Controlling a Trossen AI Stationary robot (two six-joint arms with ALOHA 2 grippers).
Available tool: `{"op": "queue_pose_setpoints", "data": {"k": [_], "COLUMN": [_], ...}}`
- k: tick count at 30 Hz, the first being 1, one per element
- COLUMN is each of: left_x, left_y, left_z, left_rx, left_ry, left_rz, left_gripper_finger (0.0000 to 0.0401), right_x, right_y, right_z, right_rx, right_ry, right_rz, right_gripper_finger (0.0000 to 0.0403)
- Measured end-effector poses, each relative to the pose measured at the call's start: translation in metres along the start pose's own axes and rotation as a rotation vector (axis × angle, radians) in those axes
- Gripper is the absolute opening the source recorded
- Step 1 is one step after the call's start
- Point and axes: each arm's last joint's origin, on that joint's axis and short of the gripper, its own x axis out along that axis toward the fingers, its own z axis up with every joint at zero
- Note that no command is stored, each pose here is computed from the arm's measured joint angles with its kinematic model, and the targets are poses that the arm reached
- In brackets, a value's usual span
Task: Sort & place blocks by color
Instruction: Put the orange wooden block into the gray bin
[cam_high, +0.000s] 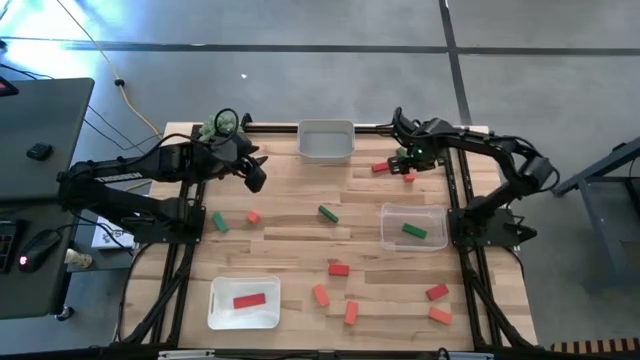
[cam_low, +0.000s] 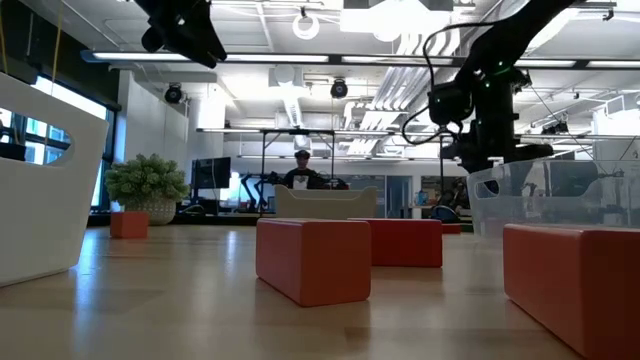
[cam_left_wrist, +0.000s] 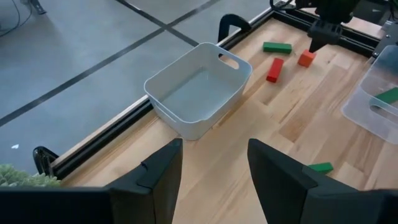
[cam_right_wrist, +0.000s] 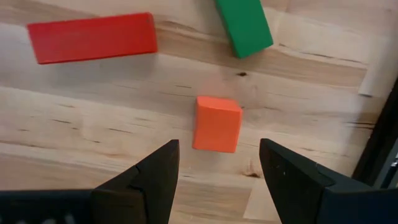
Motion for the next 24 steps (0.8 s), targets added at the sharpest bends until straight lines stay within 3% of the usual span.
{"op": "queue_pose_setpoints", "data": {"k": [19,24], "left_x": [0.000,0.000], "left_y": [0.000,0.000], "left_z": [0.000,0.000], "left_rx": [0.104,0.129], "left_ry": [0.000,-0.001], "left_rz": [0.001,0.003], "left_gripper_finger": [0.0170,0.0170], "right_x": [0.039,0.041], "right_y": [0.009,0.010], "right_z": [0.011,0.011], "right_rx": [0.004,0.003], "right_ry": [0.077,0.076], "right_rz": [-0.075,-0.076], "right_gripper_finger": [0.0211,0.0176]}}
